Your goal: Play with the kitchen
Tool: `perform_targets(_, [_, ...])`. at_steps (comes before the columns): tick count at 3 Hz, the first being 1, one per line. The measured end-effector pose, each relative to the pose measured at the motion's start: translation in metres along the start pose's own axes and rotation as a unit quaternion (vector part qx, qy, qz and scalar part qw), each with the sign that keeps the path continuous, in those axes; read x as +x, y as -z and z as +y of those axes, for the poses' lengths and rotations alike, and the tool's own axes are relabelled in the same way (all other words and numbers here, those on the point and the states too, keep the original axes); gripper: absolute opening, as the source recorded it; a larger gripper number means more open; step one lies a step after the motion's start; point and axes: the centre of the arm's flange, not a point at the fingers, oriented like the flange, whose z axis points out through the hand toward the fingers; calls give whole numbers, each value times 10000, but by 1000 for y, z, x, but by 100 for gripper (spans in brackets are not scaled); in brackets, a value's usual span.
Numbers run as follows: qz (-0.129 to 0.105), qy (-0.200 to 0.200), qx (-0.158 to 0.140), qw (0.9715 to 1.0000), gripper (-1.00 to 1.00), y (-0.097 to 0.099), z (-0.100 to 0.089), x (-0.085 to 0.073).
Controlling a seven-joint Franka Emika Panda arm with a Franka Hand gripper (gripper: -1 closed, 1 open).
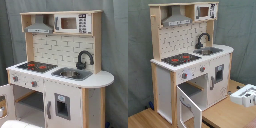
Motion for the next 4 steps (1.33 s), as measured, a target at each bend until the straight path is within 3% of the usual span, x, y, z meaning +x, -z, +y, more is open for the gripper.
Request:
perform_targets(1, [-221, 150, 206, 9994, 100, -21, -10, 18])
perform_targets(2, [-266, 186, 288, 9991, 100, -32, -4, 37])
perform_targets(3, [-443, 244, 520, 9974, 100, -59, -13, 52])
perform_targets(4, [-389, 247, 552, 9974, 100, -65, -5, 75])
